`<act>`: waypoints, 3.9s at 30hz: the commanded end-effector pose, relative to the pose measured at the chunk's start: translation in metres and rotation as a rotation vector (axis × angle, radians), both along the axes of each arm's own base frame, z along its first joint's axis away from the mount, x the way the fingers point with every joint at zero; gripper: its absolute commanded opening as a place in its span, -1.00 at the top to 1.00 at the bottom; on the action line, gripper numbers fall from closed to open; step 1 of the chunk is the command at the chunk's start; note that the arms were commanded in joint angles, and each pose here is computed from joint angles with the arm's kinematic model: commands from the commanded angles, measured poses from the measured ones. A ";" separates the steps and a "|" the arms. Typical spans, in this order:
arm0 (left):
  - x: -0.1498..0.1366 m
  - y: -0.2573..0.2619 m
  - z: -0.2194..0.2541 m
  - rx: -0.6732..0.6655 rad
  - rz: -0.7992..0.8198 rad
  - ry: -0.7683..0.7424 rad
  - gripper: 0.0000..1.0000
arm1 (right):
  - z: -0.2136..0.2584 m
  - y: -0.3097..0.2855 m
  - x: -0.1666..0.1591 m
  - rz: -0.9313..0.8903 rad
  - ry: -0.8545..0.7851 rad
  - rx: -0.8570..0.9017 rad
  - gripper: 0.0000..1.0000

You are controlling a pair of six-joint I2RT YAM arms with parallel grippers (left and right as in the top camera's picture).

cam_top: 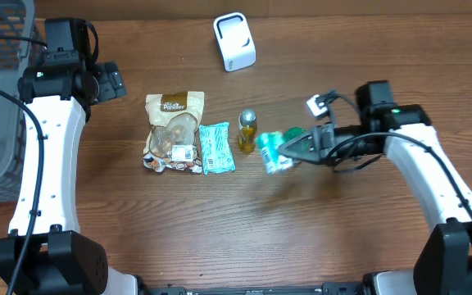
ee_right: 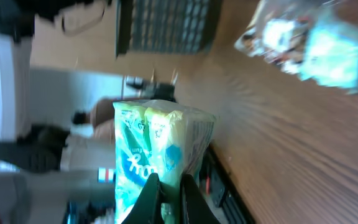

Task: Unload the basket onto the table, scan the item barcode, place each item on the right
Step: 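Lift the tissue packet with the right gripper toward the white scanner, then hold the tissue packet over the white scanner with the right gripper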

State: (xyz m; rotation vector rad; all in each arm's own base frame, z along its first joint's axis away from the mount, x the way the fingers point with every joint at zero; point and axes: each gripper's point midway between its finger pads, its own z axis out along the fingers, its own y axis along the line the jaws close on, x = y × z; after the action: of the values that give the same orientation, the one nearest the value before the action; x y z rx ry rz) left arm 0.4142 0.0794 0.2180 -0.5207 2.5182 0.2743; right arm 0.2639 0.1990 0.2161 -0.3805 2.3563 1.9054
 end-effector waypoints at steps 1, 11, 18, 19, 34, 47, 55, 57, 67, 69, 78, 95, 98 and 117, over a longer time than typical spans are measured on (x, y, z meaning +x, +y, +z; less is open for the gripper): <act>0.001 -0.001 0.000 0.018 -0.017 0.009 -0.99 | 0.024 0.023 -0.019 0.102 -0.086 0.086 0.93; 0.001 -0.001 0.000 0.018 -0.017 0.009 -0.99 | 0.047 0.061 -0.067 0.281 -0.011 0.214 0.93; 0.001 -0.001 0.000 0.018 -0.017 0.009 -0.99 | 0.053 0.060 -0.073 0.279 0.073 0.231 0.93; 0.001 -0.001 0.000 0.018 -0.017 0.009 -0.99 | 0.053 0.060 -0.073 0.278 0.075 0.230 0.93; 0.001 -0.001 0.000 0.018 -0.017 0.009 -0.99 | 0.012 0.061 -0.058 0.265 -0.089 0.017 0.93; 0.001 -0.001 0.000 0.018 -0.017 0.009 -0.99 | 0.032 0.027 0.037 -0.055 -0.290 -0.467 0.93; 0.001 -0.001 0.000 0.018 -0.017 0.009 -0.99 | 0.177 0.006 0.078 -0.294 -0.670 -0.540 0.93; 0.001 -0.001 0.000 0.018 -0.017 0.009 -0.99 | 0.202 0.002 0.085 -0.349 -0.745 -0.543 0.93; 0.001 -0.001 0.000 0.018 -0.017 0.009 -0.99 | 0.204 -0.011 0.160 -0.547 -0.880 -0.670 0.93; 0.001 -0.001 0.000 0.018 -0.017 0.009 -0.99 | 0.195 -0.006 0.174 -0.554 -0.883 -0.689 0.93; 0.001 -0.001 0.000 0.018 -0.017 0.009 -0.99 | 0.128 0.013 0.237 -0.603 -0.942 -0.969 0.93; 0.001 -0.001 0.000 0.018 -0.017 0.009 -0.99 | 0.024 0.064 0.297 -0.481 -1.145 -1.280 0.93; 0.001 -0.001 0.000 0.018 -0.017 0.009 -0.99 | 0.013 0.065 0.304 -0.505 -1.151 -1.315 0.93; 0.001 -0.001 0.000 0.018 -0.017 0.009 -0.99 | -0.044 0.073 0.341 -0.594 -1.167 -1.356 0.92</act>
State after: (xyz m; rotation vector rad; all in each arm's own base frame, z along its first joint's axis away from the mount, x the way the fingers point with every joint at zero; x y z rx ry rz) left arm 0.4143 0.0794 0.2181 -0.5207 2.5179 0.2742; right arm 0.6015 0.2735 0.1847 -0.5224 1.9913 -0.3476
